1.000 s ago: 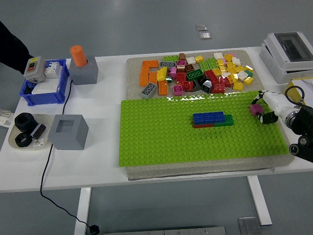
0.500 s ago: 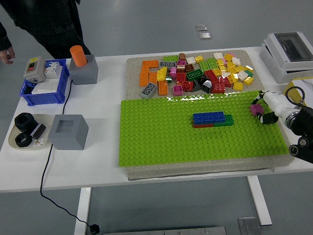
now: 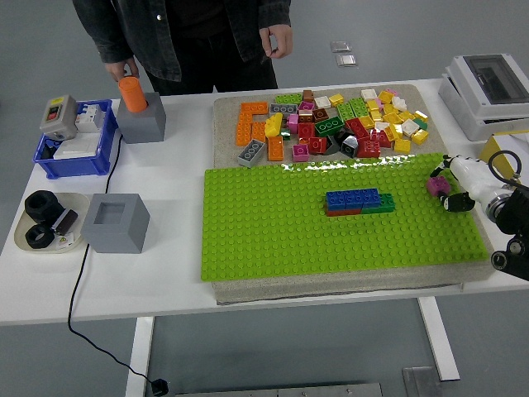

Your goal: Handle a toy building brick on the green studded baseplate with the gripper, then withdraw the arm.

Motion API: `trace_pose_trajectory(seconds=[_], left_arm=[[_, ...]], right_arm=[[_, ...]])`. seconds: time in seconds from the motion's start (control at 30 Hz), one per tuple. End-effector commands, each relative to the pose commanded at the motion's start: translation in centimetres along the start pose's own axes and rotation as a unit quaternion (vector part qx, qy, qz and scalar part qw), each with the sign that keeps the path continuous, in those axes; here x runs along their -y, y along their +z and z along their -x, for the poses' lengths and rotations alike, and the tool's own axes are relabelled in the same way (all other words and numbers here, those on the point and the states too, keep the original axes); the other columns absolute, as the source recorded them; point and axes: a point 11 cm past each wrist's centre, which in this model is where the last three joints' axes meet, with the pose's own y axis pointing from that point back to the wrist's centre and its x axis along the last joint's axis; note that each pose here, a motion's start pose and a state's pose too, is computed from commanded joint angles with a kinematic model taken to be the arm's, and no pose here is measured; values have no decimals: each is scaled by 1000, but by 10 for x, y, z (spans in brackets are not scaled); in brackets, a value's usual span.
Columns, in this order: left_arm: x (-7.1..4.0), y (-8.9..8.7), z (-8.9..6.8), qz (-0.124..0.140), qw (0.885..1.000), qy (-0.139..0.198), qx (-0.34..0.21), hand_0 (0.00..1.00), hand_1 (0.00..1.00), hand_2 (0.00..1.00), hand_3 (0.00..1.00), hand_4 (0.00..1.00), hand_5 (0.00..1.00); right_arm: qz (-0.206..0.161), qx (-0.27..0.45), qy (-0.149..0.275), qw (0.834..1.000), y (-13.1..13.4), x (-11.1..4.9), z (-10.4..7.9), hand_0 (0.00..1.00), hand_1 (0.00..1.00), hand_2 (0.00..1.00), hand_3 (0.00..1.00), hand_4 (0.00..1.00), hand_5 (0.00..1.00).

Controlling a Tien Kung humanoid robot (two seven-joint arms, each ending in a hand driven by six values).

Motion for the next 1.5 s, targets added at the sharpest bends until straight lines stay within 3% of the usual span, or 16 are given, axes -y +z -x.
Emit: trace_pose_trajectory(seconds=[0.5, 0.93, 1.23, 1.5], left_arm=[[1, -5, -1, -4, 1000, 1, 0, 850, 891, 844, 619, 900, 434], [1, -9, -1, -8, 1000, 2, 2, 848, 892, 843, 619, 899, 432], [1, -9, -2, -8, 1000, 3, 2, 849, 892, 843, 618, 899, 433], [1, -9, -2, -8, 1000, 2, 1, 848, 892, 843, 618, 900, 433]], right_arm=[[-3, 32, 45, 998, -12, -4, -21, 998, 970, 963, 467, 577, 2], [-19, 88, 71, 993, -53, -18, -7, 998, 971, 962, 473, 580, 2], [-22, 107, 52, 993, -58, -27, 16, 998, 970, 961, 470, 587, 2], [-28, 115, 50, 992, -62, -33, 21, 998, 971, 961, 473, 589, 2]])
